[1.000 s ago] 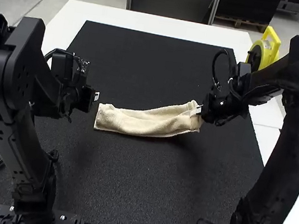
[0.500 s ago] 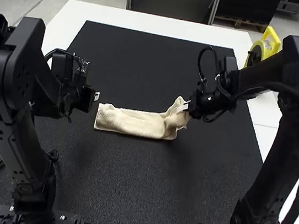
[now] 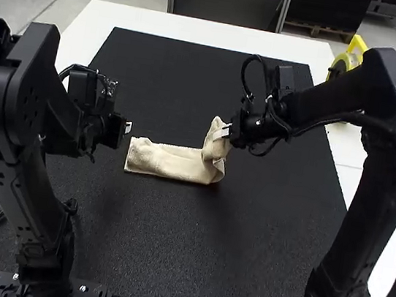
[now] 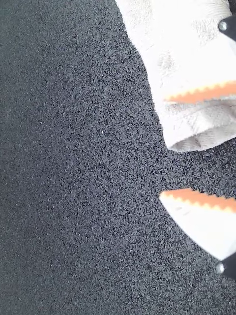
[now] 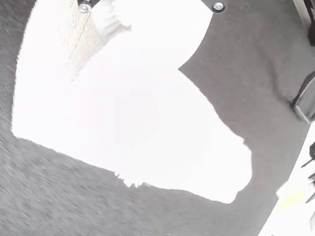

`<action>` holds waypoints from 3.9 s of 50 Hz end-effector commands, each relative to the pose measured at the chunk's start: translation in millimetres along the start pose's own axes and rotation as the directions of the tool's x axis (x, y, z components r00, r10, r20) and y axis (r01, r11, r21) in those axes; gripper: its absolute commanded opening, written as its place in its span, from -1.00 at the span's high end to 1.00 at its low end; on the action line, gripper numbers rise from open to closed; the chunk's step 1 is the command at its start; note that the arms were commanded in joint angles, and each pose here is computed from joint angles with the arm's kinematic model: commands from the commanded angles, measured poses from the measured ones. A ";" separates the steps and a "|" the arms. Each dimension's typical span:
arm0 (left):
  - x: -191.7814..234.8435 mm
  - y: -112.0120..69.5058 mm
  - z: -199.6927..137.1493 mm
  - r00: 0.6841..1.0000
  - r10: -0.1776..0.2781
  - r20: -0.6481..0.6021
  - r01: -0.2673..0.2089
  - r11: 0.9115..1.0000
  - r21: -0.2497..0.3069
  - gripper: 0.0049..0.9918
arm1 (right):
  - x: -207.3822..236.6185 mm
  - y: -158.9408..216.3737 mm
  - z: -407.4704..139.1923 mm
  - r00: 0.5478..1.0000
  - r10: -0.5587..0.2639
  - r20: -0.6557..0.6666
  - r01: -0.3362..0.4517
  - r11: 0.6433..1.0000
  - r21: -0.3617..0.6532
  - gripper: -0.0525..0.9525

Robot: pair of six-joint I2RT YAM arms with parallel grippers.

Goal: Fold the towel.

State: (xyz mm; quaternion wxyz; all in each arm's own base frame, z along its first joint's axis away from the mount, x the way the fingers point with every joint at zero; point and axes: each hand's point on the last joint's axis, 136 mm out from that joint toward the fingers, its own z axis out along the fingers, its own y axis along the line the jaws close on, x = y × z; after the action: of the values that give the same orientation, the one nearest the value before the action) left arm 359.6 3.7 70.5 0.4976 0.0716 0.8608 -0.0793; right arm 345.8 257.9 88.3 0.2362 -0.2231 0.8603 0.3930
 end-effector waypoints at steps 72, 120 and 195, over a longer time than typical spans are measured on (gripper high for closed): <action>-26.9 35.0 -20.3 0.995 -0.030 0.092 0.039 0.994 -0.099 0.11 | -18.2 108.0 119.4 0.979 -0.190 -0.076 0.165 0.952 -0.257 0.94; -27.6 41.9 -22.7 0.994 -0.040 0.100 0.052 0.992 -0.115 0.11 | -11.9 141.3 142.3 0.972 -0.216 -0.094 0.177 0.933 -0.313 -0.19; -28.4 40.7 -24.1 0.994 -0.041 0.103 0.053 0.992 -0.114 0.10 | -71.5 123.9 82.9 0.978 -0.200 -0.061 0.173 0.939 -0.298 0.93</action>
State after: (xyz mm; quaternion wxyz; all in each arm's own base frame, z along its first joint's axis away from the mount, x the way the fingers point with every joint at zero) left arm 358.5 43.0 87.6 0.5209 0.0205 0.8518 -0.0512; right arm 359.6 417.6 124.9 0.1743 -0.3143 0.8004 0.4798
